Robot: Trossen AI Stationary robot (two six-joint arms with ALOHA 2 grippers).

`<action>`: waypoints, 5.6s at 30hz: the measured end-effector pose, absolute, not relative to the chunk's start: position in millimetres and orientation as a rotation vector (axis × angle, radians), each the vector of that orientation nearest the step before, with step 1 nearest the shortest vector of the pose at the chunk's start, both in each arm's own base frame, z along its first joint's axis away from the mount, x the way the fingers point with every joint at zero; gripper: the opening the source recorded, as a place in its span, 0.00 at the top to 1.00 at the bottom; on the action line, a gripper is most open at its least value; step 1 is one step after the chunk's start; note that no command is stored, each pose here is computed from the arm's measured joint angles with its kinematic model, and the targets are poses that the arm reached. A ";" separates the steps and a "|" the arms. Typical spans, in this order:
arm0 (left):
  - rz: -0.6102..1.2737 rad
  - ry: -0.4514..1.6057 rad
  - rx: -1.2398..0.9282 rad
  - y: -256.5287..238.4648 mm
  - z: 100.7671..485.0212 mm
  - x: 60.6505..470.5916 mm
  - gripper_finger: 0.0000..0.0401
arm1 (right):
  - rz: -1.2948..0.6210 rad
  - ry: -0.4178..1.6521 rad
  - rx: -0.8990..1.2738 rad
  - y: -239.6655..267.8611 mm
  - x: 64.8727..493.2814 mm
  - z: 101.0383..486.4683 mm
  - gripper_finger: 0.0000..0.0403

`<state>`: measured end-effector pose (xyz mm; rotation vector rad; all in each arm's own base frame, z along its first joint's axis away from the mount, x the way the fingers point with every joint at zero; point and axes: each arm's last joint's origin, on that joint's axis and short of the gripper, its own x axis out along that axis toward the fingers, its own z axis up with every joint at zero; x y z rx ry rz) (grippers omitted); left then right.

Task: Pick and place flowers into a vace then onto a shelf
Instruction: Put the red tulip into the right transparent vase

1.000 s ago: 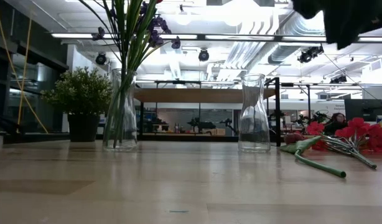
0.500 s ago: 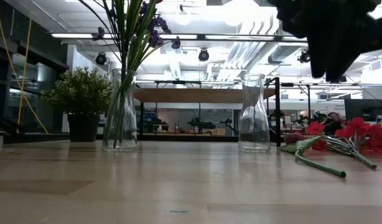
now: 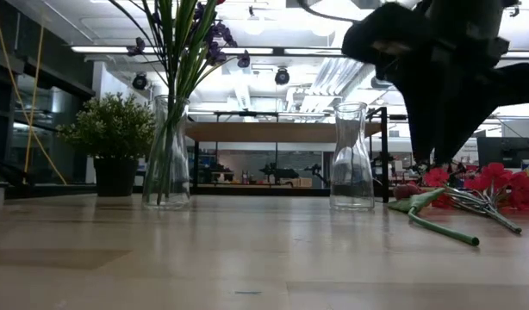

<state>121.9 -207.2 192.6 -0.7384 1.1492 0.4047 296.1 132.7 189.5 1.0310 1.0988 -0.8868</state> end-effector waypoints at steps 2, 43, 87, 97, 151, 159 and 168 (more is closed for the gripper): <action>0.405 1.149 -0.738 -207.2 192.6 121.9 0.48 | -0.900 1.107 1.032 130.8 297.8 186.3 0.77; 0.428 1.156 -0.707 -204.3 191.8 120.3 0.48 | -0.909 1.093 1.020 122.1 303.2 183.9 0.73; 0.427 1.157 -0.706 -204.3 191.8 120.4 0.48 | -1.100 1.158 0.989 98.2 321.6 133.0 0.42; 0.427 1.157 -0.707 -204.3 191.8 120.4 0.48 | -1.130 1.126 0.967 88.6 323.7 132.4 0.46; 0.421 1.157 -0.714 -205.0 192.0 120.6 0.48 | -1.146 1.218 1.001 93.6 304.9 114.5 0.98; 0.419 1.156 -0.718 -205.3 192.0 120.9 0.48 | -1.161 1.245 0.995 93.1 302.2 115.5 0.99; 0.412 1.154 -0.725 -206.1 192.3 121.2 0.48 | -1.249 1.328 0.918 88.3 283.1 132.0 0.99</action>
